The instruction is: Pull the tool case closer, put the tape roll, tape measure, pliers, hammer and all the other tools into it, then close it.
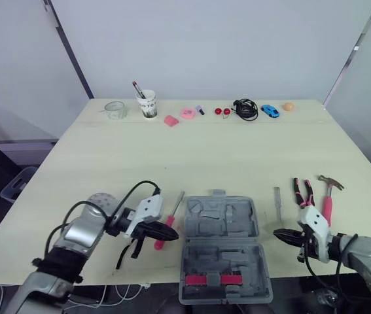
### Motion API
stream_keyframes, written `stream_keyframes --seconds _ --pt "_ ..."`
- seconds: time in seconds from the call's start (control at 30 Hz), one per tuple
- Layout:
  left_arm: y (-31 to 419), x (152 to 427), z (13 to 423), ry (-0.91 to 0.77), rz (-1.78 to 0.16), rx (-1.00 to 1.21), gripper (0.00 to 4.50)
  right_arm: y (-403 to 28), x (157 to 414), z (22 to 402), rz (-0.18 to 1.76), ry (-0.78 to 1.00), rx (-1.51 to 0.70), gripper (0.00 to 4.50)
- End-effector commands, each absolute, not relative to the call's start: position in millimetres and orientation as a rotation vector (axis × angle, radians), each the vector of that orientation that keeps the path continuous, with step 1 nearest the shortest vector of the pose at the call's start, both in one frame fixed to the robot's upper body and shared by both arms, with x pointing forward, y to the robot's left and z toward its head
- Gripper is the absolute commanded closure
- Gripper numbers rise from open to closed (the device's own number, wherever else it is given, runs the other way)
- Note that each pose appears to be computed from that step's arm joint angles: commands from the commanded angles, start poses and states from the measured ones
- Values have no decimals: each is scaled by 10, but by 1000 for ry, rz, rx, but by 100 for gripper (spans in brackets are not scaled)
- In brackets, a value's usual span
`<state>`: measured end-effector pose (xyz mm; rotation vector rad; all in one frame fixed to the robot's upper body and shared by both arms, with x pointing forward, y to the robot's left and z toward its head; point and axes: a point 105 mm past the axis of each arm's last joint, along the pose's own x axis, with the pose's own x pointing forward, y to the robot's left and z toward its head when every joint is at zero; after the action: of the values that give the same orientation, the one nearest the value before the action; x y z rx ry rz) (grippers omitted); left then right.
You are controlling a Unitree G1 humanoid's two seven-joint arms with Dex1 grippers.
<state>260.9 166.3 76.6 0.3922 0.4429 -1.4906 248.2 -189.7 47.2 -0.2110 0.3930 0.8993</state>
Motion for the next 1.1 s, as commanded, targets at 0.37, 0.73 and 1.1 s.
stream_keyframes --seconds 0.37,0.73,1.1 --pt "2257 2562 1211 141 -867 117 447 -2535 2415 851 580 143 -207 450" --pt "3081 2114 836 224 -432 151 141 -3095 1988 748 385 134 -199 223" --pt "3377 1765 610 300 -366 117 0 -3280 1653 745 340 147 -131 8"
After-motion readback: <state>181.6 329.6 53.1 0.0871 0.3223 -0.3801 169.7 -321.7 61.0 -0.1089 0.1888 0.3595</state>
